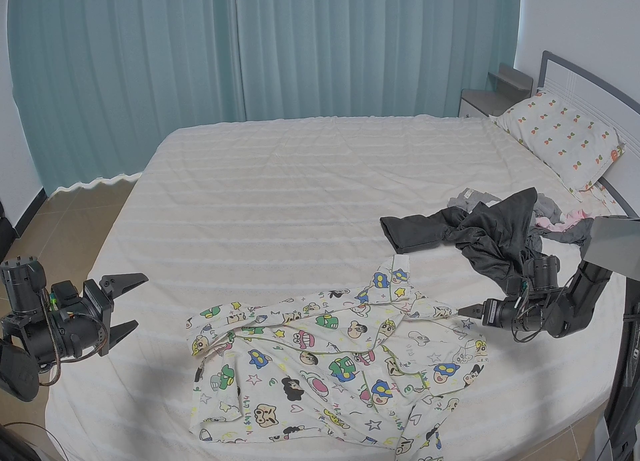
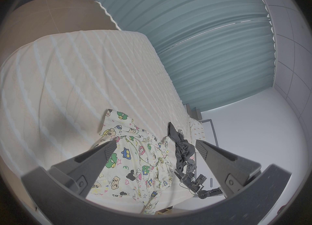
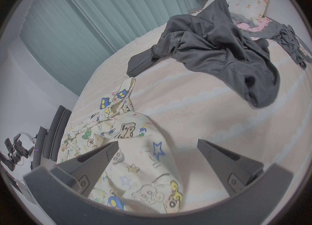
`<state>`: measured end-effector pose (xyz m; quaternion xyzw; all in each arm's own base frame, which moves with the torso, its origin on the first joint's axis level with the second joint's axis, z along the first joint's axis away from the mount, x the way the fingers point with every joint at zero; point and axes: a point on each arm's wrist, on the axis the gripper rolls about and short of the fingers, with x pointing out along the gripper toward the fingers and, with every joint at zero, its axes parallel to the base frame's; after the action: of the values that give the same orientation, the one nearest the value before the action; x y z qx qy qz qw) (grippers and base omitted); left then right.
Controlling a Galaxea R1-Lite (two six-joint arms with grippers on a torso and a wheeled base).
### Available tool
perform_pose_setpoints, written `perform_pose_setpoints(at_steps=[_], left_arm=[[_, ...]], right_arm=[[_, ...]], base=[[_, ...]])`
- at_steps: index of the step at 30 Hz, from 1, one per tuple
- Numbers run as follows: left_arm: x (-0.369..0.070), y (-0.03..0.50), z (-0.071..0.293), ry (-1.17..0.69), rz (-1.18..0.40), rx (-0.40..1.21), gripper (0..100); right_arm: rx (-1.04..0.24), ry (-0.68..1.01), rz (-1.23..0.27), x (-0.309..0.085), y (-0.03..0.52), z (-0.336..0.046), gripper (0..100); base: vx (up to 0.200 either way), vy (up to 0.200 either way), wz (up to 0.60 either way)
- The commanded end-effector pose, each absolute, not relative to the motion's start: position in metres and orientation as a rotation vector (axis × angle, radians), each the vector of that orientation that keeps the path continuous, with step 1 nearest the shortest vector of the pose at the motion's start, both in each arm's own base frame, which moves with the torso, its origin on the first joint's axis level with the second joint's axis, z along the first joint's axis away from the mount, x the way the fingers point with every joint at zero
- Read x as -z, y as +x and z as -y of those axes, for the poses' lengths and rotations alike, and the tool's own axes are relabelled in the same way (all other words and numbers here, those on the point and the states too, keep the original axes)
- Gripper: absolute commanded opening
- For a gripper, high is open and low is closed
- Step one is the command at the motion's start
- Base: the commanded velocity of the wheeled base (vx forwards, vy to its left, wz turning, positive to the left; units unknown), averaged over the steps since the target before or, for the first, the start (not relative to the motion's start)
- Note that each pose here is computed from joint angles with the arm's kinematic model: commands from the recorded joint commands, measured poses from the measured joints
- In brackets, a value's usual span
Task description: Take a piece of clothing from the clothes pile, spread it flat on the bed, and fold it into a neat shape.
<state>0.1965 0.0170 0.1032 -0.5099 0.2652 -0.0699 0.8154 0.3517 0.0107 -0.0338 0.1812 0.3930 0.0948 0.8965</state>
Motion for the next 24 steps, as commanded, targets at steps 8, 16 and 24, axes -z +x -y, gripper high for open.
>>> perform_pose_setpoints(at_steps=[8, 16, 24], left_arm=[[-0.102, 0.197, -0.017, -1.089, -0.571, 0.146, 100], [-0.101, 0.197, -0.017, -1.091, -0.574, 0.144, 100], [-0.101, 0.197, -0.017, -1.091, -0.576, 0.144, 100]], right_arm=[[-0.254, 0.354, -0.847, 0.059, 0.366, -0.017, 100], [-0.272, 0.342, -0.852, 0.061, 0.388, -0.028, 0], [-0.236, 0.355, -0.792, 0.051, 0.399, -0.018, 0]], base=[[0.0, 0.0, 0.0], [0.0, 0.0, 0.0], [0.0, 0.0, 0.0]])
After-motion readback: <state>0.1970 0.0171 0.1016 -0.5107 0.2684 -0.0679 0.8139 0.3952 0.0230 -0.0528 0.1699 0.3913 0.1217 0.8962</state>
